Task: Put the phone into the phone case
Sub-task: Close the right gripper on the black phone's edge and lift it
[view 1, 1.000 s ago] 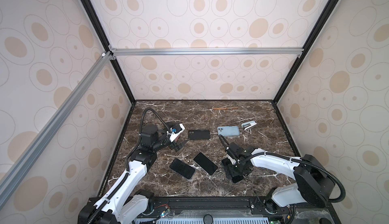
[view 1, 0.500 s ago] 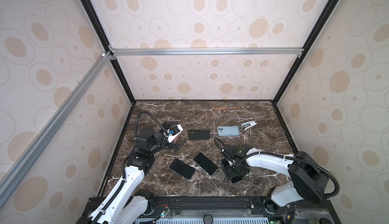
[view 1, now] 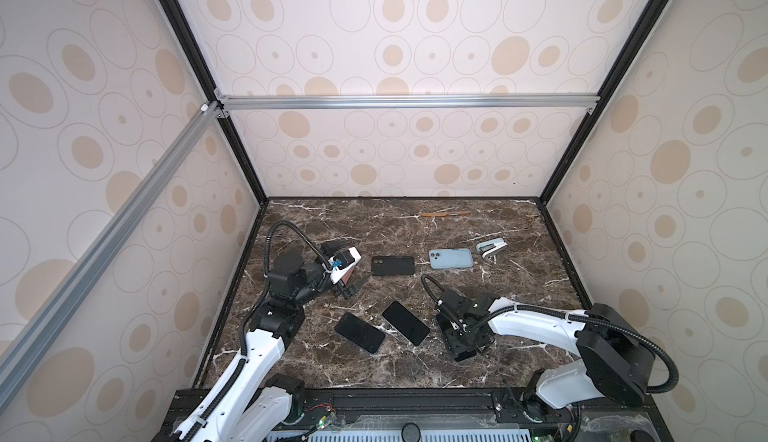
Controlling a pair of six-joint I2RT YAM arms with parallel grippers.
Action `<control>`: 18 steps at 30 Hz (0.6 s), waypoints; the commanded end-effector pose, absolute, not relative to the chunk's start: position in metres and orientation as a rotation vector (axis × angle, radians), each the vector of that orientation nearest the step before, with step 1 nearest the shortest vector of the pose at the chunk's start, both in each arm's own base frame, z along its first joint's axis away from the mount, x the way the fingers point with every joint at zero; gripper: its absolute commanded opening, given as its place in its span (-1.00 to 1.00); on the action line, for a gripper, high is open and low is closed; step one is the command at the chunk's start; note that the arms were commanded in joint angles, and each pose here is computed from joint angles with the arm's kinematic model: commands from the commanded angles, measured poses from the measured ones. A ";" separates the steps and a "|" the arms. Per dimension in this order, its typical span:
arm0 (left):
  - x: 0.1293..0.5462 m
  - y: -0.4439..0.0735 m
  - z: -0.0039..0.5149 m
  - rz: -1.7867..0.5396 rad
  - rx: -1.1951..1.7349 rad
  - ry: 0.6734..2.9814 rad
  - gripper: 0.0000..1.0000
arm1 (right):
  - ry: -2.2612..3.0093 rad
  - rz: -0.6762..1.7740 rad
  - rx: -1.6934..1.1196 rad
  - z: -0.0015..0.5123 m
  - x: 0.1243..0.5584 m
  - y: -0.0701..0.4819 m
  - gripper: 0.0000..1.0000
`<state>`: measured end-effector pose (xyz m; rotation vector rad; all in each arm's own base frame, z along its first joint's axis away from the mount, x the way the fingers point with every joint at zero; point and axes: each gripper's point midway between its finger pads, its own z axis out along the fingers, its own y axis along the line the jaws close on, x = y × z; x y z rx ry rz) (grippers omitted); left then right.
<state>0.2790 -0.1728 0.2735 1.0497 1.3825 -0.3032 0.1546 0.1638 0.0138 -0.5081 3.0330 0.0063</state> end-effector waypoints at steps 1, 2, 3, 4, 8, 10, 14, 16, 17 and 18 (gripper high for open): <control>0.274 -0.175 0.283 -0.291 1.063 1.331 0.90 | 3.053 -0.053 -0.510 0.012 0.144 0.150 0.35; 0.274 -0.175 0.284 -0.289 1.062 1.327 0.90 | 3.050 -0.054 -0.508 0.013 0.144 0.149 0.34; 0.273 -0.175 0.285 -0.287 1.060 1.323 0.89 | 3.044 -0.052 -0.499 0.014 0.144 0.149 0.34; 0.274 -0.174 0.285 -0.284 1.056 1.322 0.89 | 3.038 -0.051 -0.489 0.016 0.145 0.148 0.33; 0.277 -0.174 0.287 -0.295 1.027 1.330 0.86 | 2.999 -0.048 -0.458 0.023 0.149 0.146 0.29; 0.280 -0.173 0.291 -0.303 1.004 1.337 0.84 | 2.978 -0.050 -0.448 0.027 0.150 0.144 0.26; 0.286 -0.171 0.298 -0.316 0.942 1.348 0.82 | 2.936 -0.042 -0.425 0.032 0.154 0.141 0.23; 0.289 -0.171 0.301 -0.326 0.916 1.351 0.82 | 2.916 -0.028 -0.427 0.032 0.156 0.142 0.23; 0.291 -0.171 0.300 -0.332 0.911 1.359 0.82 | 2.914 -0.029 -0.427 0.031 0.156 0.142 0.22; 0.292 -0.171 0.301 -0.336 0.905 1.365 0.81 | 2.912 -0.033 -0.426 0.032 0.156 0.141 0.22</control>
